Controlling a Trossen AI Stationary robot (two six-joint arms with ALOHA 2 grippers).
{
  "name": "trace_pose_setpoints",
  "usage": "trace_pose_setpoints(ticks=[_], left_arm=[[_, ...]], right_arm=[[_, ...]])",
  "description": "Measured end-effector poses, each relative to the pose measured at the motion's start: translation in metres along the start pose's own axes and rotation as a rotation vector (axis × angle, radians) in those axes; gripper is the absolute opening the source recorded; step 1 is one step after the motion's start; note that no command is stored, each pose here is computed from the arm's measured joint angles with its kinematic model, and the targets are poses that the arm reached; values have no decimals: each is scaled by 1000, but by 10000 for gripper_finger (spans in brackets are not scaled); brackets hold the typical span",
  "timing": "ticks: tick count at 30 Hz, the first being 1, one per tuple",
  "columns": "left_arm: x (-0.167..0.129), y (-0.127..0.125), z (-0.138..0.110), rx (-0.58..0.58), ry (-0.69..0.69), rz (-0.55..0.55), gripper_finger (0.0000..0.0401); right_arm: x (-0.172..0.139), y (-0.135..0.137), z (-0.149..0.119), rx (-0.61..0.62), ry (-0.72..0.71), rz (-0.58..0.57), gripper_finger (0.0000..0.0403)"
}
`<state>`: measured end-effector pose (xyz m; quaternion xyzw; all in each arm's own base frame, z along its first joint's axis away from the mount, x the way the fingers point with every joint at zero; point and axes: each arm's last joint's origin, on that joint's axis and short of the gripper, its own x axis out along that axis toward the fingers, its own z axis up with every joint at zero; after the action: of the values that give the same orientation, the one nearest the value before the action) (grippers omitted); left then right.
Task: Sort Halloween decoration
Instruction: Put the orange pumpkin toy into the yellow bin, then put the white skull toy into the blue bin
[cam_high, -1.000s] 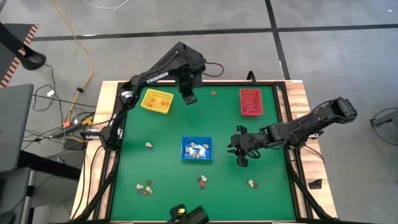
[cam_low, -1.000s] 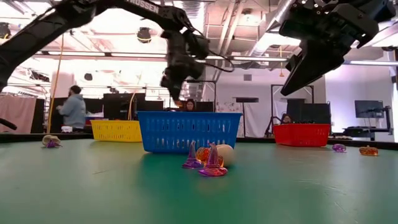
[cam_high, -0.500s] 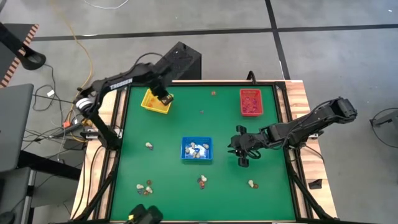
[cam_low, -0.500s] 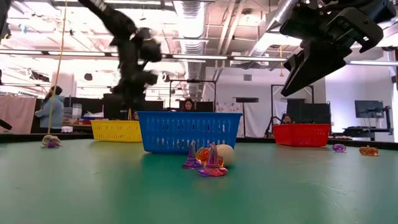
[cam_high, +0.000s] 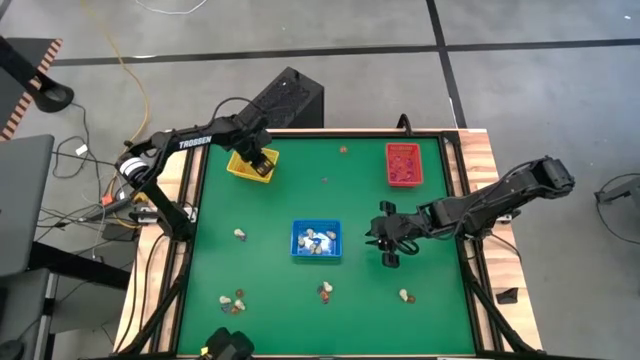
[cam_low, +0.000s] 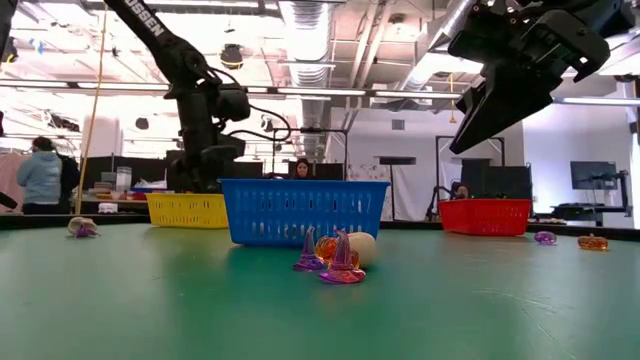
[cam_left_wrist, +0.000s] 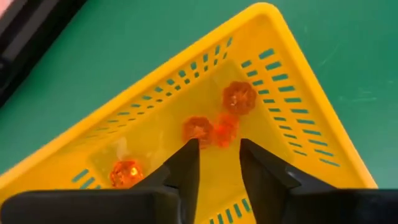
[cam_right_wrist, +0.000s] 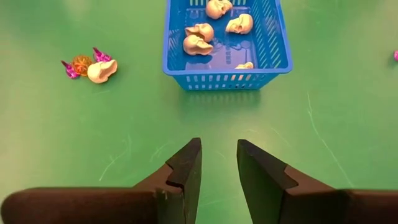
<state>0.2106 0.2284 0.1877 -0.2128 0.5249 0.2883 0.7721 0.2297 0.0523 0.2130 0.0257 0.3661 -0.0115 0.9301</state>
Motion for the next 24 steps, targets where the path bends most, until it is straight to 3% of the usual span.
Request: trace_pose_setpoints(ticks=[4,7,12,17,22,24], left_arm=[[-2,1,0,15,3,39,136],[-20,0,-2,10,-28,35,150],[-68,-21,-21,-11,-65,-153,148],[-96,-74,-66,114,-110,-372,132],[-91,-120,-127,215,-57,-512,120],[-84,-131,-149,251,-41,-516,119]], right_arm=[[0,0,0,9,0,0,133],[0,0,0,10,0,0,133],[0,0,0,10,0,0,133],[0,0,1,-11,-6,0,133],[0,1,5,-29,-49,7,133],[0,1,7,-58,-71,10,133]])
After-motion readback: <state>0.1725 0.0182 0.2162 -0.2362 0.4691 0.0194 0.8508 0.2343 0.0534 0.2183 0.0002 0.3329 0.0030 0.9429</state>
